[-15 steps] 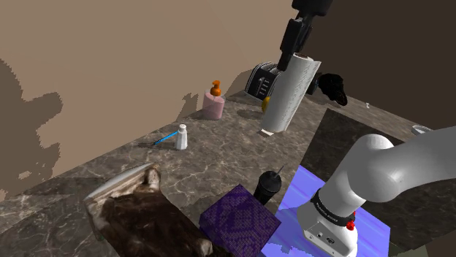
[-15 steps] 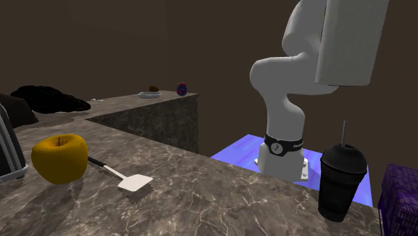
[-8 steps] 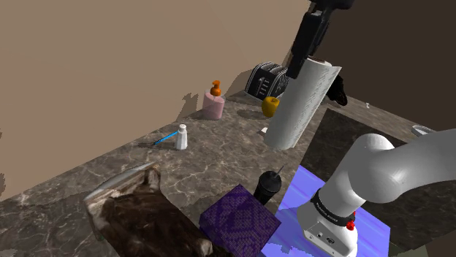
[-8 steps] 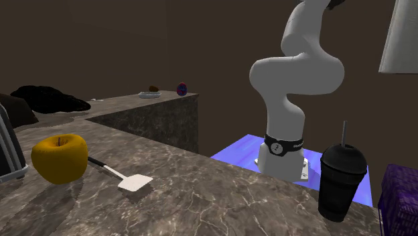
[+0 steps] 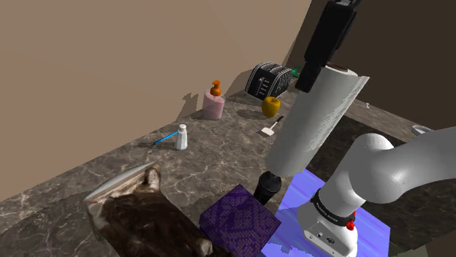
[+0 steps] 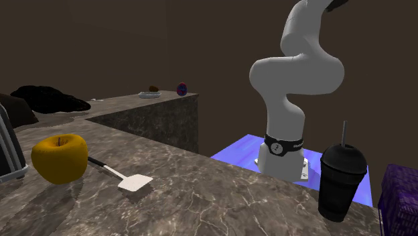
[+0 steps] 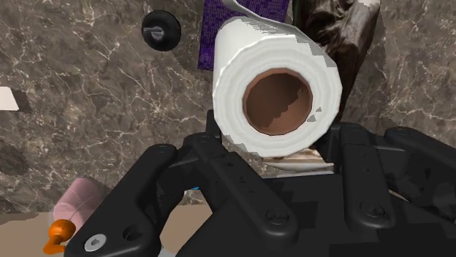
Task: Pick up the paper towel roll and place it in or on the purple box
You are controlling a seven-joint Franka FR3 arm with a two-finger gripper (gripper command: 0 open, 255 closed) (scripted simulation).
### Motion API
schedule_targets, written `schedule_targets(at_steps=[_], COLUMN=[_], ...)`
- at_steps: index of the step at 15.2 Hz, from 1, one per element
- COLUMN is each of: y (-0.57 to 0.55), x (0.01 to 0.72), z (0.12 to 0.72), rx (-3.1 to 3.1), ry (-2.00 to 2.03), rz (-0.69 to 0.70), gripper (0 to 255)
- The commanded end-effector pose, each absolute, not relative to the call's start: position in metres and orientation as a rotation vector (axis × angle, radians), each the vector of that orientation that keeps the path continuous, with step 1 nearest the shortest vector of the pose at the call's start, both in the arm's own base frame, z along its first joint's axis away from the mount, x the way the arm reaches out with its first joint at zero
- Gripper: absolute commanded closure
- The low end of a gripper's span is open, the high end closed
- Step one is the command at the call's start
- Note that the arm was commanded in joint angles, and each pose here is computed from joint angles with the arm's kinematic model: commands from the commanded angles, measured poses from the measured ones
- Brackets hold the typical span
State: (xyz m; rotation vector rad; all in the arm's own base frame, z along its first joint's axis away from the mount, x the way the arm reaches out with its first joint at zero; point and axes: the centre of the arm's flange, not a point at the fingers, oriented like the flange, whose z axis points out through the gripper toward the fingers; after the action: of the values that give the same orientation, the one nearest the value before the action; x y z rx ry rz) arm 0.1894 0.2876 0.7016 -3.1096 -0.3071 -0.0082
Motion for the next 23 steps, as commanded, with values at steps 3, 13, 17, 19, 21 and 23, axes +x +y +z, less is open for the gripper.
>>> schedule_targets(at_steps=[3, 13, 17, 19, 21, 23], y=[0.292, 0.292, 0.292, 0.292, 0.292, 0.292], x=[0.186, 0.186, 0.186, 0.186, 0.186, 0.186], z=[0.684, 0.631, 0.61, 0.6, 0.589, 0.578], rx=[-3.11, -3.11, -3.11, -3.11, -3.11, -3.11], ry=[-0.306, -0.306, -0.306, -0.306, -0.306, -0.306], rz=[-0.008, -0.008, -0.008, -0.008, -0.008, -0.008], gripper=[255, 255, 255, 255, 255, 255])
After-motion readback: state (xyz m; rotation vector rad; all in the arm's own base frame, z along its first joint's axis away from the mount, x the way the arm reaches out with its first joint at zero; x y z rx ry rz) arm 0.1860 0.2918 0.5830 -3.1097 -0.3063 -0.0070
